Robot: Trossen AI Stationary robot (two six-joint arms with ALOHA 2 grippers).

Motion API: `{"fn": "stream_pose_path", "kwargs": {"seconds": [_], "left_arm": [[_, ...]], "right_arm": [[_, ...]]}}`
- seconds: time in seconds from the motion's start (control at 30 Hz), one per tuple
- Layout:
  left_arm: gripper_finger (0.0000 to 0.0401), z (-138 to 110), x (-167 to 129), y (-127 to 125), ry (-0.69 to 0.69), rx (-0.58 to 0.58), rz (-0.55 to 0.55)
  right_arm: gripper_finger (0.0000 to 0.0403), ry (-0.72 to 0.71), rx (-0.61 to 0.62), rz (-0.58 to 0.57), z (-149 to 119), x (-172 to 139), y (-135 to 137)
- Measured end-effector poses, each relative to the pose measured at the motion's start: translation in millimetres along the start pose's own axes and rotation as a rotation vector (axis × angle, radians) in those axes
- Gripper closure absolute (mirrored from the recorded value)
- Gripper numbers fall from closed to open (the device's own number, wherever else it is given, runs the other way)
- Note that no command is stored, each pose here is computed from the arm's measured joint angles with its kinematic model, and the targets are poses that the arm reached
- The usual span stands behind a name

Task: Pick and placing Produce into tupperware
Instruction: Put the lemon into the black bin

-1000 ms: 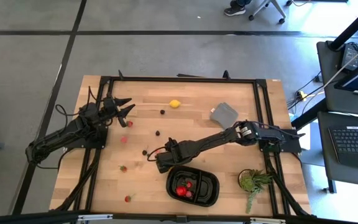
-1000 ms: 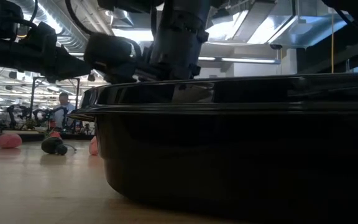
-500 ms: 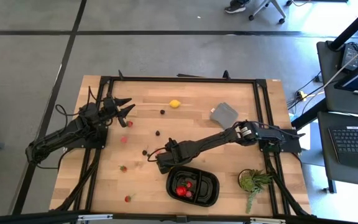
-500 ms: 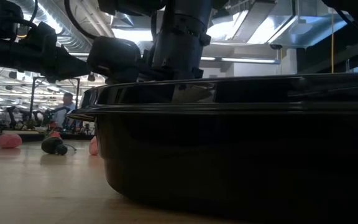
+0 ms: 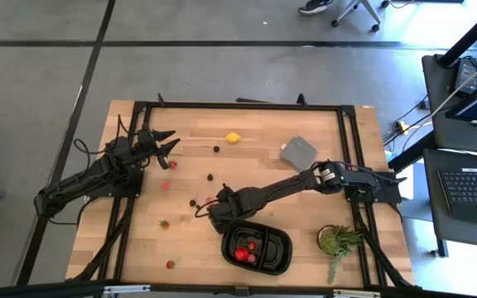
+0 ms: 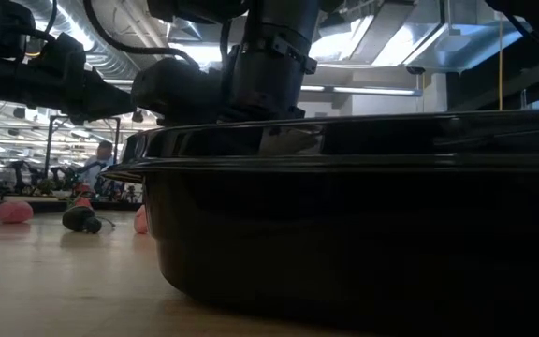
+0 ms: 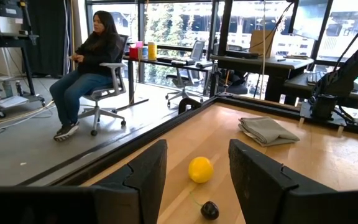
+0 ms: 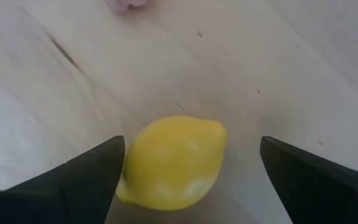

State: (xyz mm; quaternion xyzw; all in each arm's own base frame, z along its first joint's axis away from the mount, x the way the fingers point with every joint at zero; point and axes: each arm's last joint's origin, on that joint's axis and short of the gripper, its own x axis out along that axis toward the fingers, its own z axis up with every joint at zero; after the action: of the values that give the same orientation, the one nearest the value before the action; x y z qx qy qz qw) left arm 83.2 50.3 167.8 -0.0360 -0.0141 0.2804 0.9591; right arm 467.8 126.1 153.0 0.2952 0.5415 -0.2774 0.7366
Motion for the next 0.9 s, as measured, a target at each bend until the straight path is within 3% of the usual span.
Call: {"fn": "stream_pose_path", "kwargs": {"seconds": [0.43,0.9], "left_arm": [[0.0236,0.0,0.0,0.0,0.000,0.000,0.000],[0.0236,0.0,0.0,0.0,0.000,0.000,0.000]], "right_arm": [[0.0028,-0.001,0.090,0.002,-1.1,-0.2,0.8],[0.0028,0.028,0.104,0.063,-1.8,-0.4,5.8]]}}
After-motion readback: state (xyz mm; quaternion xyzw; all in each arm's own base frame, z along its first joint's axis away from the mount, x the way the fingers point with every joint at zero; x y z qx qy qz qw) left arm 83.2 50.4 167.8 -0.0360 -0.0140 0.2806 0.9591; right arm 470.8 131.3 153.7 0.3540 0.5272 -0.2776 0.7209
